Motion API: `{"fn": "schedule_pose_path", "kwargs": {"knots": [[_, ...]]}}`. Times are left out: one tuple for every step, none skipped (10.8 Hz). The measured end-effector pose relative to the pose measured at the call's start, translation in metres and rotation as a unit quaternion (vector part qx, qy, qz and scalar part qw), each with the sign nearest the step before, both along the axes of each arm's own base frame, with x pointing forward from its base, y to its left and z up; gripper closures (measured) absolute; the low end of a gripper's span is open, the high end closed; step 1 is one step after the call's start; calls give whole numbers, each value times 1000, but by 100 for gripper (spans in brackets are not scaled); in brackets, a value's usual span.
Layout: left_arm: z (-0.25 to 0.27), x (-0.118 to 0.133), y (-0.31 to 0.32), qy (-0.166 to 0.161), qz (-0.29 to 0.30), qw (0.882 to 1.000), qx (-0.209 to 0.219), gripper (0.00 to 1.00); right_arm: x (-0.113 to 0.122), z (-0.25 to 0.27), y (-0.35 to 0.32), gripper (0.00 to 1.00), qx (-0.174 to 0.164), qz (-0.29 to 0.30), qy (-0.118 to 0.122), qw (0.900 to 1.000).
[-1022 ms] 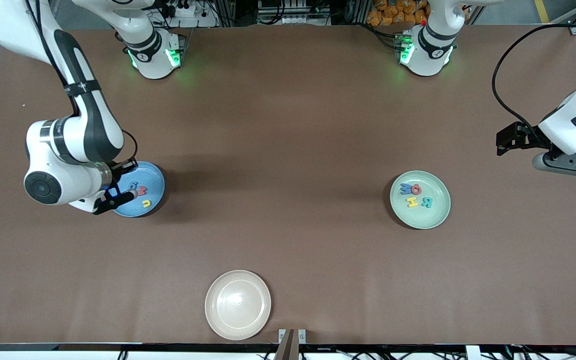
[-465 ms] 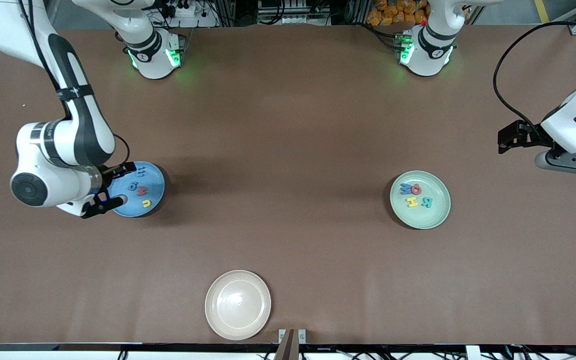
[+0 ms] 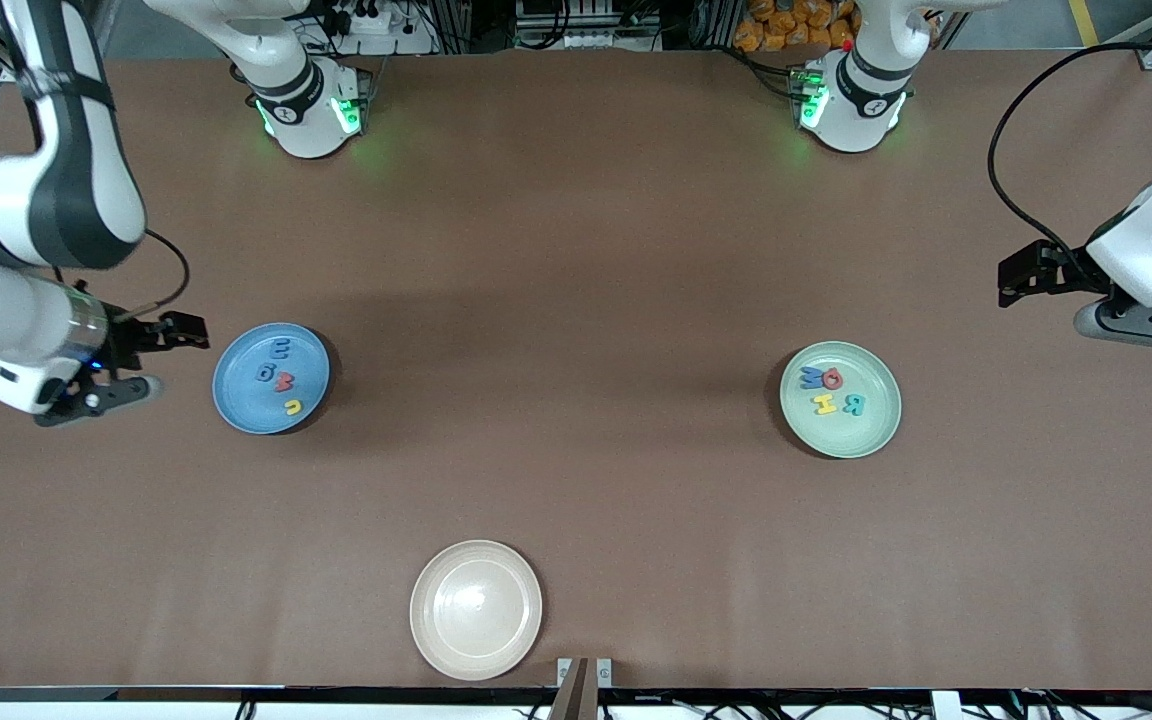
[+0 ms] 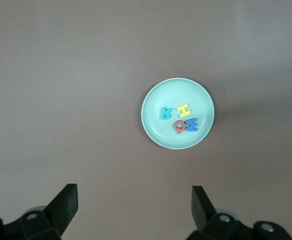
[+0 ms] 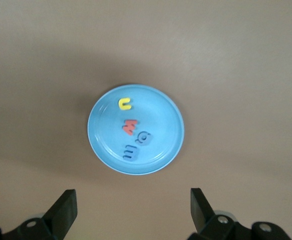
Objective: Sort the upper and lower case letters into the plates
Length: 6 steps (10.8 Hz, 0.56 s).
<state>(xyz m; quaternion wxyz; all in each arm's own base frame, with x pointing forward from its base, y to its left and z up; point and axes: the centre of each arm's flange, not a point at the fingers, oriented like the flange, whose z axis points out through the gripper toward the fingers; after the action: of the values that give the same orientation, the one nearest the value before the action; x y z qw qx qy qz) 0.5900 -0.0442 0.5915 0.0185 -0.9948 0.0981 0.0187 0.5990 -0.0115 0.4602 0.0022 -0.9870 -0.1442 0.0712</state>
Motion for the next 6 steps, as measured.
{"fn": "schedule_pose_path", "kwargs": {"knots": [[0,0,0,0,0,1000,-1,0,-5,23,-7,0,-1,-6,-20,1000],[0,0,0,0,0,1000,-1,0,-10,40,-14,0,-2,-13,-35,999],[0,0,0,0,0,1000,-1,0,-14,54,-21,0,-3,-20,-48,999],[0,0,0,0,0,1000,-1,0,-15,68,-27,0,-3,-29,-62,998],[0,0,0,0,0,1000,-1,0,-15,83,-29,0,0,-39,-74,996],[0,0,1,0,1,1000,-1,0,-16,98,-29,0,11,-52,-82,995]]}}
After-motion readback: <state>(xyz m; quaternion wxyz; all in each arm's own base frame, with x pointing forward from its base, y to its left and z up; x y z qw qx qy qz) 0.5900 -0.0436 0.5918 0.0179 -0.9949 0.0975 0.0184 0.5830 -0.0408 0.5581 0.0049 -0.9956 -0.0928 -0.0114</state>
